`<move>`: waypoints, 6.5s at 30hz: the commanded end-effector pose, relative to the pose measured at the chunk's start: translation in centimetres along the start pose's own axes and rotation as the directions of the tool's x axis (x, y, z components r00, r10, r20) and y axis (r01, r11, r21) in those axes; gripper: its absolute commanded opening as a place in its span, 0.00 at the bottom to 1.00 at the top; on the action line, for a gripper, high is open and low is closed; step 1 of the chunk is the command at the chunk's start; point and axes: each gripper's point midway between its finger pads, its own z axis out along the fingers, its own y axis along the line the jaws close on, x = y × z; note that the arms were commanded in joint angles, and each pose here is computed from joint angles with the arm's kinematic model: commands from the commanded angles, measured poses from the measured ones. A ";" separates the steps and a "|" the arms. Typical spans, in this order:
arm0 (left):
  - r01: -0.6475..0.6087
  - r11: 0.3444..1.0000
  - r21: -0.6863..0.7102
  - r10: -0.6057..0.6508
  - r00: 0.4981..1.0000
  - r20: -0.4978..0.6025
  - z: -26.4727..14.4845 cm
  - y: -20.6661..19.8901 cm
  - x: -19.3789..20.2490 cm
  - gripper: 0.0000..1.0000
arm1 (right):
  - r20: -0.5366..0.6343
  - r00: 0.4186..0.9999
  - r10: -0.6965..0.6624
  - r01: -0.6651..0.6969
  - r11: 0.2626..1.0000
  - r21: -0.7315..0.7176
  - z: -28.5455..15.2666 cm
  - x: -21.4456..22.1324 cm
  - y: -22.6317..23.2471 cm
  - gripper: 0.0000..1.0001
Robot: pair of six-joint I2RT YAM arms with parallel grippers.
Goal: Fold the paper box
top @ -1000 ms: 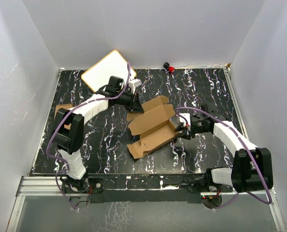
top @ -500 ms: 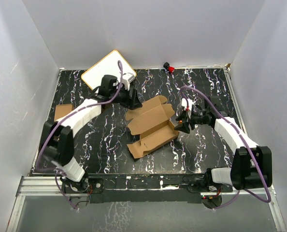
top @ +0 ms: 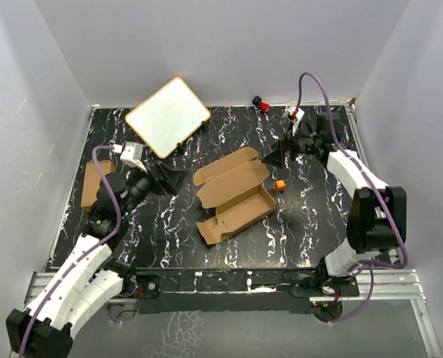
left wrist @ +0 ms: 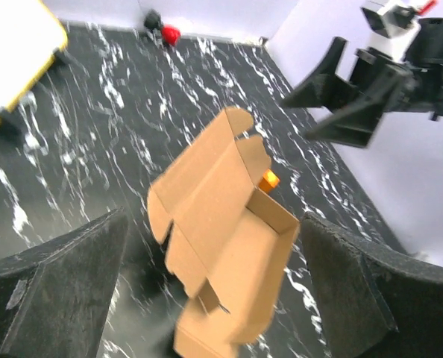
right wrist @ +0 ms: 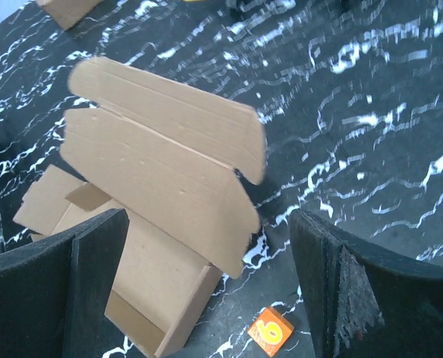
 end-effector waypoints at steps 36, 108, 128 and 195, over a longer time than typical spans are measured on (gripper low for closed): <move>0.578 0.801 -0.154 -0.596 0.754 -0.275 -3.9 0.9 14.4 0.78 | -0.279 0.921 0.271 -0.364 0.854 -0.372 7.9 5.9 0.5 0.29; 0.306 0.936 -0.174 -0.350 0.865 -0.360 2.1 2.6 20.6 0.54 | 0.423 0.861 -0.283 0.433 0.844 -0.317 -3.9 0.7 9.5 0.10; 0.390 0.914 -0.115 -0.404 0.838 -0.367 2.8 0.6 20.0 0.00 | 0.417 0.865 -0.279 0.427 0.847 -0.317 -3.8 1.1 9.4 0.10; 0.318 0.948 0.014 -0.292 0.884 -0.365 3.9 -1.4 17.4 0.00 | 0.281 0.953 -0.114 0.211 0.914 -0.347 -3.8 0.7 6.7 0.08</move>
